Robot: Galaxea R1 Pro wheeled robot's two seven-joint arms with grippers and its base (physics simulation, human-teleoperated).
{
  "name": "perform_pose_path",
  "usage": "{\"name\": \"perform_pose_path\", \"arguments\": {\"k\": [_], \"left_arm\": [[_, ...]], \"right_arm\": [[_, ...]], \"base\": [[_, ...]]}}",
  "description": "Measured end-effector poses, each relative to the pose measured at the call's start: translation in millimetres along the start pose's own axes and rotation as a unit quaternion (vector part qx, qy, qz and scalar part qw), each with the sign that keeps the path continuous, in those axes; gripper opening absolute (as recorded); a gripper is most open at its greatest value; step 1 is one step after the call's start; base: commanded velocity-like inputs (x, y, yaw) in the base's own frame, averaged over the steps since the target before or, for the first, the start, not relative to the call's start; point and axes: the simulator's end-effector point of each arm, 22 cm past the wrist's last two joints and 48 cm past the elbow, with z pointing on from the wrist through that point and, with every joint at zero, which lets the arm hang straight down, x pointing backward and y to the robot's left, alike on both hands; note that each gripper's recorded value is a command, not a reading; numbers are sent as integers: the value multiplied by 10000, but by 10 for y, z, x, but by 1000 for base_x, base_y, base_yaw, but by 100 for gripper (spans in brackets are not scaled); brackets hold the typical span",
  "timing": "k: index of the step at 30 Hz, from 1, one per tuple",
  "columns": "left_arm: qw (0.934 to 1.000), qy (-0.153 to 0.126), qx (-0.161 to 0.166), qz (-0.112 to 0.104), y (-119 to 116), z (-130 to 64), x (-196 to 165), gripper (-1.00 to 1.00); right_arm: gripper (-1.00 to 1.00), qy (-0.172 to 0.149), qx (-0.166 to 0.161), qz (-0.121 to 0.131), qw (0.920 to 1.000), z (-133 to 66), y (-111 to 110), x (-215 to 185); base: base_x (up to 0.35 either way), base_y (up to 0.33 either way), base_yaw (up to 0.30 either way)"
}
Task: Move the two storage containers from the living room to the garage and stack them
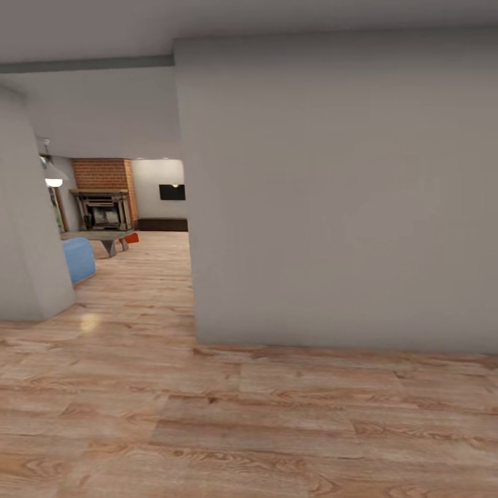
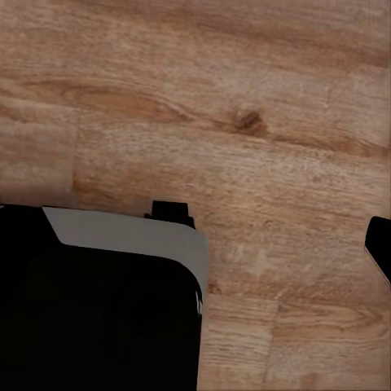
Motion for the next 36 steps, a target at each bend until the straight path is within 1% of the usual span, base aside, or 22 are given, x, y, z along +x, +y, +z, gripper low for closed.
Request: {"name": "perform_pose_path", "arguments": {"k": [24, 36], "left_arm": [[10000, -6, 16, 34, -11, 0, -2, 100], [10000, -11, 15, 35, -6, 0, -5, 100]], "right_arm": [[100, -8, -4, 27, 10000, 0, 2, -3], [100, 3, 4, -1, 10000, 0, -7, 1]], "base": [[324, 0, 4], [324, 0, 242]]}}
